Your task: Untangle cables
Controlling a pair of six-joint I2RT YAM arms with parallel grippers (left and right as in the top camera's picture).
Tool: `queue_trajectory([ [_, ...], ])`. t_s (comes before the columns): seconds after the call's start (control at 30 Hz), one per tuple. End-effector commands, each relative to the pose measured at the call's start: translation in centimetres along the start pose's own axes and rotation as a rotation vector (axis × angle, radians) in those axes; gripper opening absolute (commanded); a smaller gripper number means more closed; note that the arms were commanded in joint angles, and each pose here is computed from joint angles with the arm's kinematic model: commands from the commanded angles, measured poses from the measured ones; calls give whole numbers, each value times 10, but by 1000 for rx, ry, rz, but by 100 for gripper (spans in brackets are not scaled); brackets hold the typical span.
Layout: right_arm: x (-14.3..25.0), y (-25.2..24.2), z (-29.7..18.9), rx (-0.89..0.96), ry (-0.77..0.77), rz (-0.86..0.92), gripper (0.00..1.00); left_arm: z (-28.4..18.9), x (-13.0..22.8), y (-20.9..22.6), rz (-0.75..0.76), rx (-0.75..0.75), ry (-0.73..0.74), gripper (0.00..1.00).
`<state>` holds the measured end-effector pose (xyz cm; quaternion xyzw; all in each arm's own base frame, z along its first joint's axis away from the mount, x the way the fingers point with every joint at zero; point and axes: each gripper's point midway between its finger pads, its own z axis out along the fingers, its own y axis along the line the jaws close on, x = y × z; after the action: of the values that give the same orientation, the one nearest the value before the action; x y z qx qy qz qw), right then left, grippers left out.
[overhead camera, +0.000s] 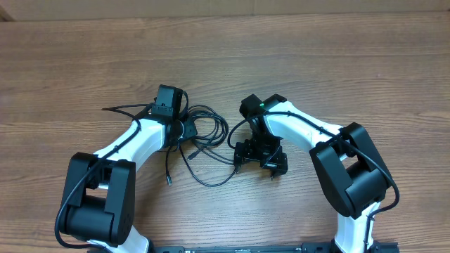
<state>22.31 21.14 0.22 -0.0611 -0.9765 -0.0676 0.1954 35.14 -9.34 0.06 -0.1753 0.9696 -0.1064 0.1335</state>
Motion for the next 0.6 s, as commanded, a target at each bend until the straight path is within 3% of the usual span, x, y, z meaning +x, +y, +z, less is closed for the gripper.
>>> queue_trajectory([
  [0.0,5,-6,26,19,65,4,100,14,25,23,29,-91,69,30],
  [0.57,0,-3,26,7,47,-4,100,15,23,22,35,-93,56,33],
])
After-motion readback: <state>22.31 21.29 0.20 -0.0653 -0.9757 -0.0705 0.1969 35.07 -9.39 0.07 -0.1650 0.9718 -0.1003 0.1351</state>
